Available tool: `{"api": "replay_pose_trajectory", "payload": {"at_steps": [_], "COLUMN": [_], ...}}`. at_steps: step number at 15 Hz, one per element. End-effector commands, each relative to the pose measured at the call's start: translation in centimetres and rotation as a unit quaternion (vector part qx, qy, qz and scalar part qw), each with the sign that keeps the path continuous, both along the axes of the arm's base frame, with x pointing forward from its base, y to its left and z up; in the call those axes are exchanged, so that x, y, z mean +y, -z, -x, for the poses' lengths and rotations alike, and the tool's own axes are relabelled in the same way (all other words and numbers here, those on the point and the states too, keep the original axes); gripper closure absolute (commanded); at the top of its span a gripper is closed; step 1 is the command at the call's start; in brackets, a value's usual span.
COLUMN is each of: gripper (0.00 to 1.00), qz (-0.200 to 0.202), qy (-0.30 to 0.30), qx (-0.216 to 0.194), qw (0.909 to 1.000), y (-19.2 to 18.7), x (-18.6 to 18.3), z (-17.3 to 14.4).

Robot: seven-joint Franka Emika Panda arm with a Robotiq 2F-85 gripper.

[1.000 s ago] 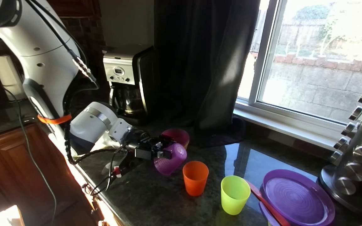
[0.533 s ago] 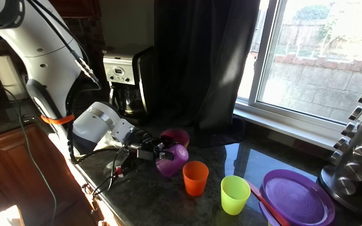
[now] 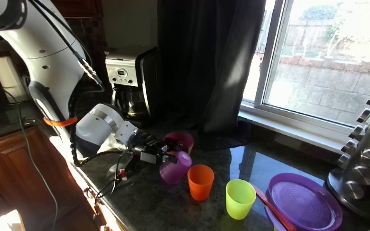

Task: Place the purple cup upside down.

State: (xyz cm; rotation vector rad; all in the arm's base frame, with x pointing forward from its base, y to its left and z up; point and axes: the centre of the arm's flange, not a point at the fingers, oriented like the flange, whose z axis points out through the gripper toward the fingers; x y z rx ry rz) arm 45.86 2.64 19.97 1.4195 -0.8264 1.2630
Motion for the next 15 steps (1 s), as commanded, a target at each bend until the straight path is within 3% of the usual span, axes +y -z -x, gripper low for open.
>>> {"api": "replay_pose_trajectory", "payload": {"at_steps": [1, 6, 15], "gripper": [0.00, 0.00, 0.00], "qz": [-0.011, -0.020, -0.119], "qy": [-0.007, -0.012, -0.040], "qx": [0.011, 0.003, -0.017], "qw": [0.9998, 0.9997, 0.9919], "y": [1.1, -0.3, -8.0], "x": [-0.5, -0.1, 0.2], "z": [-0.4, 0.2, 2.6]}}
